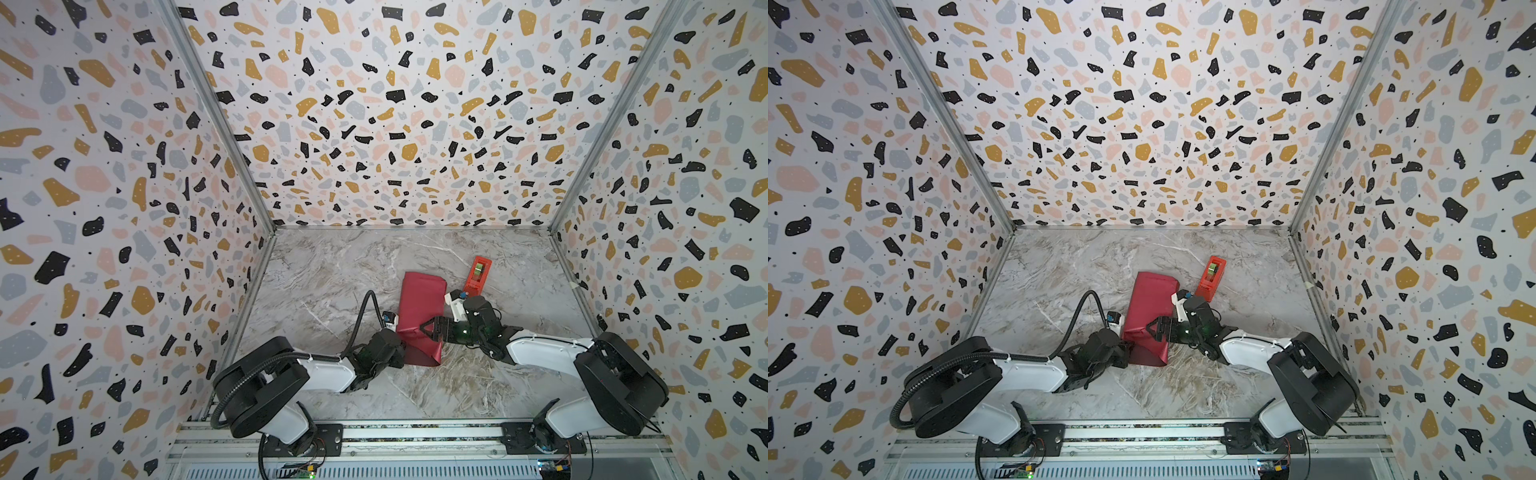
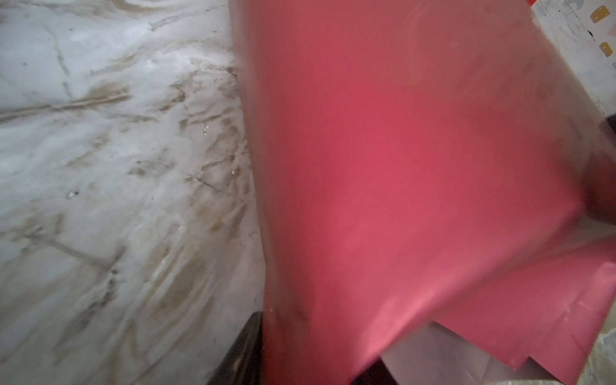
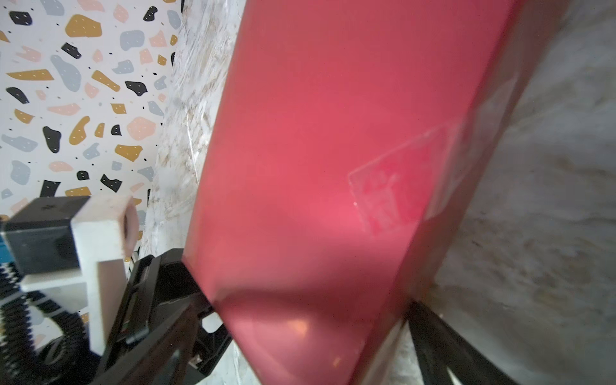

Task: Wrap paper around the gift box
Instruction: 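Press the folded end flaps against the box with both grippers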

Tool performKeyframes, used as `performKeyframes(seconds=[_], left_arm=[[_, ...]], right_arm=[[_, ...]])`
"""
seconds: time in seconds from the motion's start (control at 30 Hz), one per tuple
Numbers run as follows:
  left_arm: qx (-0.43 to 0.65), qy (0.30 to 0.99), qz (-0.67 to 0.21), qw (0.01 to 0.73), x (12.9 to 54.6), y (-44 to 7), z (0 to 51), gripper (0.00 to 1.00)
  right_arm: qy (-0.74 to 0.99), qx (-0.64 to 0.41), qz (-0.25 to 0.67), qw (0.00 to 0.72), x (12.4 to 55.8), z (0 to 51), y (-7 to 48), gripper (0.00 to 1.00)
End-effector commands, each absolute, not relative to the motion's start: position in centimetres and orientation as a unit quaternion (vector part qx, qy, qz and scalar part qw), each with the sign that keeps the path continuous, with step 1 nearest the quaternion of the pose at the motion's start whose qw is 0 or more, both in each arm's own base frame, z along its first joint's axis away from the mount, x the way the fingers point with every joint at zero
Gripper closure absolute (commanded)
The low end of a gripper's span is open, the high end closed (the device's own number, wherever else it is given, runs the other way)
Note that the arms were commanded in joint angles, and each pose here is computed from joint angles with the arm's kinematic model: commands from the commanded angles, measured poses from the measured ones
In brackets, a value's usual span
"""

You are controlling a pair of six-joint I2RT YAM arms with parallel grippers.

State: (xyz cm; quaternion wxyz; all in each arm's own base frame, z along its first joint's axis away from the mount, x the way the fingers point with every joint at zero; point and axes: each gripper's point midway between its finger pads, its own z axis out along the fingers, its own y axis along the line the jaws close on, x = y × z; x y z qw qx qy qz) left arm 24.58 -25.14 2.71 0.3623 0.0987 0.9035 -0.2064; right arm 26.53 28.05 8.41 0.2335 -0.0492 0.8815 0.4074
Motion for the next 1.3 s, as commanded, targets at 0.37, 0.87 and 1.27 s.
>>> performKeyframes(seconds=[0.37, 0.87, 1.27], left_arm=[[0.102, 0.898, -0.203, 0.377, 24.6, -24.9, 3.2, 0.62], [0.110, 0.893, -0.214, 0.380, 24.7, -25.5, 3.8, 0.58], [0.130, 0.884, -0.211, 0.397, 25.1, -25.4, 5.6, 0.51]], right_arm=[[0.894, -0.028, 0.405, 0.191, 27.4, 6.5, 28.9, 0.01], [0.904, -0.044, 0.378, 0.193, 27.1, 5.8, 27.9, 0.01], [0.906, -0.047, 0.377, 0.185, 26.9, 5.3, 28.0, 0.01]])
